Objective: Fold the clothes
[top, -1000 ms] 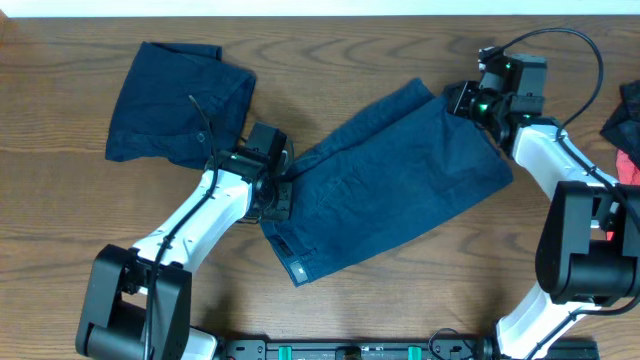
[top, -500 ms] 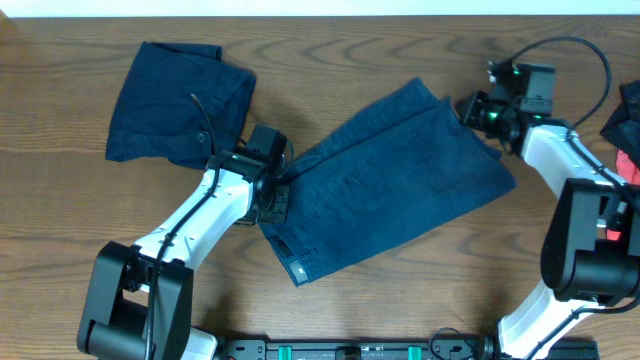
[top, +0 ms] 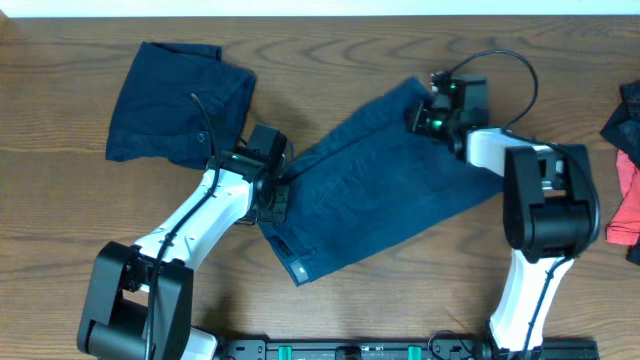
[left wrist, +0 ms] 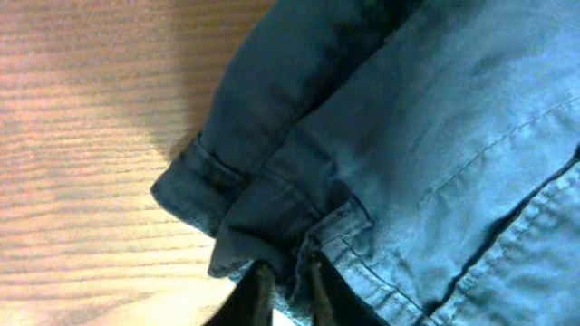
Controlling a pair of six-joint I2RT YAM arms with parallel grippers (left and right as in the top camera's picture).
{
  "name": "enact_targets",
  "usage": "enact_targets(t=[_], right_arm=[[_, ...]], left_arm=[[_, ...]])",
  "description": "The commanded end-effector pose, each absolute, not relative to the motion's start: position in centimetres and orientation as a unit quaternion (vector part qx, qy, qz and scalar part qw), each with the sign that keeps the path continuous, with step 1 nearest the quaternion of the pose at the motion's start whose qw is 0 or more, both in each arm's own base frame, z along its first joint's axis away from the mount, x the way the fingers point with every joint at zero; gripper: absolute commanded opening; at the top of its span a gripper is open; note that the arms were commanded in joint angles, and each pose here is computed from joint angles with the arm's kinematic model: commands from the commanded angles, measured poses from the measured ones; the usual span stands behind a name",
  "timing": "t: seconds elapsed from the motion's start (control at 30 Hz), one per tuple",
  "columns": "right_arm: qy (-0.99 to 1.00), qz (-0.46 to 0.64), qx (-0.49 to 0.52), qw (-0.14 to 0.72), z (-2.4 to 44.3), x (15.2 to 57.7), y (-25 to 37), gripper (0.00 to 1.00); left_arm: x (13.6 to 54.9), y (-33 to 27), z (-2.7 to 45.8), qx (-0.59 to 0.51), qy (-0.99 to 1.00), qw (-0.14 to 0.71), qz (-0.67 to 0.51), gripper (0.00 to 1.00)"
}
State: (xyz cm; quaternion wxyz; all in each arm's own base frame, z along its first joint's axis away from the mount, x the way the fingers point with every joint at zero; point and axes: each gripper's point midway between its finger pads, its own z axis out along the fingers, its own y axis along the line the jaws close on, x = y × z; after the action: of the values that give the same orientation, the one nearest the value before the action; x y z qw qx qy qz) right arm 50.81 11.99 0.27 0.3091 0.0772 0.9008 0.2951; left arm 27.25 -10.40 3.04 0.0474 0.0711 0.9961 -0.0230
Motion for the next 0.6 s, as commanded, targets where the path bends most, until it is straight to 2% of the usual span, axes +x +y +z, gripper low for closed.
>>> enact_targets(t=[0.0, 0.1, 0.2, 0.3, 0.37, 0.43, 0.5, 0.57], right_arm=[[0.894, 0.304, 0.108, 0.310, -0.4, 51.2, 12.2, 0.01], [0.873, 0.327, 0.083, 0.352, 3.1, 52.4, 12.1, 0.01], [0.860, 0.339, 0.062, 0.376, 7.0, 52.5, 10.9, 0.01], [0.866, 0.328, 0.058, 0.372, 10.1, 51.1, 8.9, 0.01], [0.886, 0.304, 0.061, 0.346, 10.5, 49.2, 7.5, 0.03], [0.912, 0.263, 0.080, 0.303, 9.4, 46.9, 6.1, 0.05], [0.939, 0.213, 0.107, 0.247, 7.5, 44.2, 4.6, 0.05], [0.960, 0.164, 0.134, 0.183, 5.3, 41.3, 3.3, 0.04]], left_arm=[[27.1, -10.0, 2.7, 0.073, 0.996, 0.042, -0.014, 0.31], [27.5, -10.1, 3.1, 0.086, 0.995, 0.049, -0.015, 0.48], [28.1, -10.3, 4.0, 0.101, 0.993, 0.062, -0.017, 0.59], [28.8, -10.3, 5.6, 0.090, 0.992, 0.079, -0.026, 0.67], [28.8, -10.5, 6.6, 0.054, 0.994, 0.084, -0.041, 0.79], [28.6, -11.8, 7.5, 0.033, 0.992, 0.082, -0.090, 0.80], [28.2, -14.0, 8.2, 0.041, 0.984, 0.075, -0.155, 0.78], [27.9, -15.5, 8.5, 0.052, 0.978, 0.069, -0.192, 0.64]])
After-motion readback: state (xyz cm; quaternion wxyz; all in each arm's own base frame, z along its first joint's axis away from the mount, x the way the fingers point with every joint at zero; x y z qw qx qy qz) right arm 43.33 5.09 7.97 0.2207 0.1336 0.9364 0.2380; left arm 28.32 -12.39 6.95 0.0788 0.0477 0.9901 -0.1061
